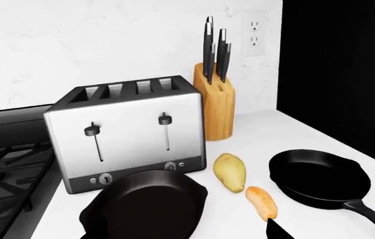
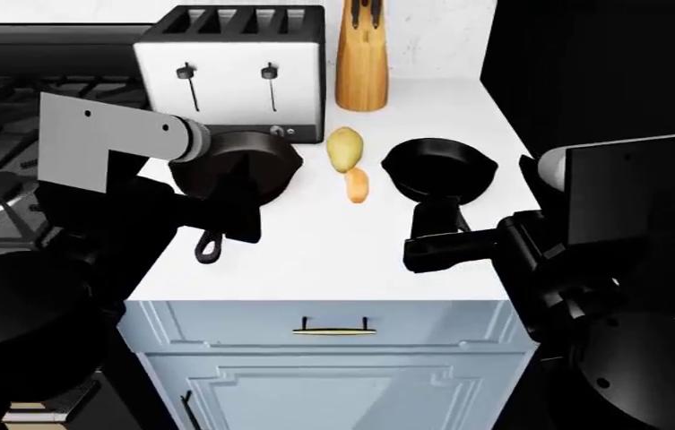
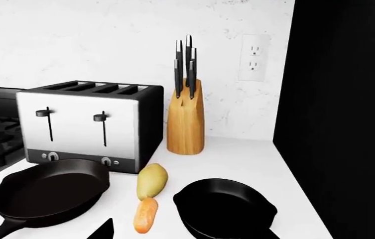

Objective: Place both pans onto different burners. Then place the potato and the sushi on different pans.

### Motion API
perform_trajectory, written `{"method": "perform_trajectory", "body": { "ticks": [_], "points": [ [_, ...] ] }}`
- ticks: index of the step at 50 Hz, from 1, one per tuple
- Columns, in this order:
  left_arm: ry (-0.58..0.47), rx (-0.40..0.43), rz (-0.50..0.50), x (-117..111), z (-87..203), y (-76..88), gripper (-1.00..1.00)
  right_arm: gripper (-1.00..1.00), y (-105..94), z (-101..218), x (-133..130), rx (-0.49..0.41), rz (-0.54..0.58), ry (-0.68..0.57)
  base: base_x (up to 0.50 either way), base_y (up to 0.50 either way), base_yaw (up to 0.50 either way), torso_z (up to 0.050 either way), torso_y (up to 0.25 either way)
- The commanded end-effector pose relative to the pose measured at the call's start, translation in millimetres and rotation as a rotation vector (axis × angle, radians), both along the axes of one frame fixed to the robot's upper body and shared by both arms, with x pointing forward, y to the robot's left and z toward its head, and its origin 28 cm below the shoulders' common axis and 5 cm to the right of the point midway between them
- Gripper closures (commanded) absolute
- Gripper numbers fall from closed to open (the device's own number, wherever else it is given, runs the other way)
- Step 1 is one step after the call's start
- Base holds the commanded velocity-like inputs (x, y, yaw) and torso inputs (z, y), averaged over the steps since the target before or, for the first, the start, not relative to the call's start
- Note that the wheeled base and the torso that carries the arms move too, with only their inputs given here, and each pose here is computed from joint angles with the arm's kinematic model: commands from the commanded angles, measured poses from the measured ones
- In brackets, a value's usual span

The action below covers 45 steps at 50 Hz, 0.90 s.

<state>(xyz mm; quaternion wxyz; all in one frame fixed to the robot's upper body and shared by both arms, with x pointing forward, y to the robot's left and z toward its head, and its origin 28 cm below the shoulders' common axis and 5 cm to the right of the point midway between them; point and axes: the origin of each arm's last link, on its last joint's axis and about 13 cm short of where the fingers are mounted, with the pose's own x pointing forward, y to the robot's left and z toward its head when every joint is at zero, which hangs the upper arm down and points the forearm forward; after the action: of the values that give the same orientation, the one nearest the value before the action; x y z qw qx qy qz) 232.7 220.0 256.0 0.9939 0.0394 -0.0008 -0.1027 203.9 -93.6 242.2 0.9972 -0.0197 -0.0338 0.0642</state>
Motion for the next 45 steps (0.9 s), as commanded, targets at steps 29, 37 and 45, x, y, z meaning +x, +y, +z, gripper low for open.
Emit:
{"method": "perform_trajectory", "body": {
  "ticks": [29,37,45],
  "points": [
    [0.038,-0.015,-0.007,1.3,-2.8,-0.7,-1.0,-1.0,-2.9,-2.1,1.6,0.005,-0.023,0.017,0.14,0.0,0.0,0.0,0.0],
    [0.041,-0.02,-0.007,2.1,-3.6,-0.5,-1.0,-1.0,-3.4,-2.8,2.5,0.004,-0.031,0.019,0.14,0.0,0.0,0.0,0.0],
    [0.041,-0.021,-0.007,2.1,-3.9,-0.6,-1.0,-1.0,-4.0,-2.9,3.1,0.001,-0.038,0.022,0.13,0.0,0.0,0.0,0.002]
  ]
}}
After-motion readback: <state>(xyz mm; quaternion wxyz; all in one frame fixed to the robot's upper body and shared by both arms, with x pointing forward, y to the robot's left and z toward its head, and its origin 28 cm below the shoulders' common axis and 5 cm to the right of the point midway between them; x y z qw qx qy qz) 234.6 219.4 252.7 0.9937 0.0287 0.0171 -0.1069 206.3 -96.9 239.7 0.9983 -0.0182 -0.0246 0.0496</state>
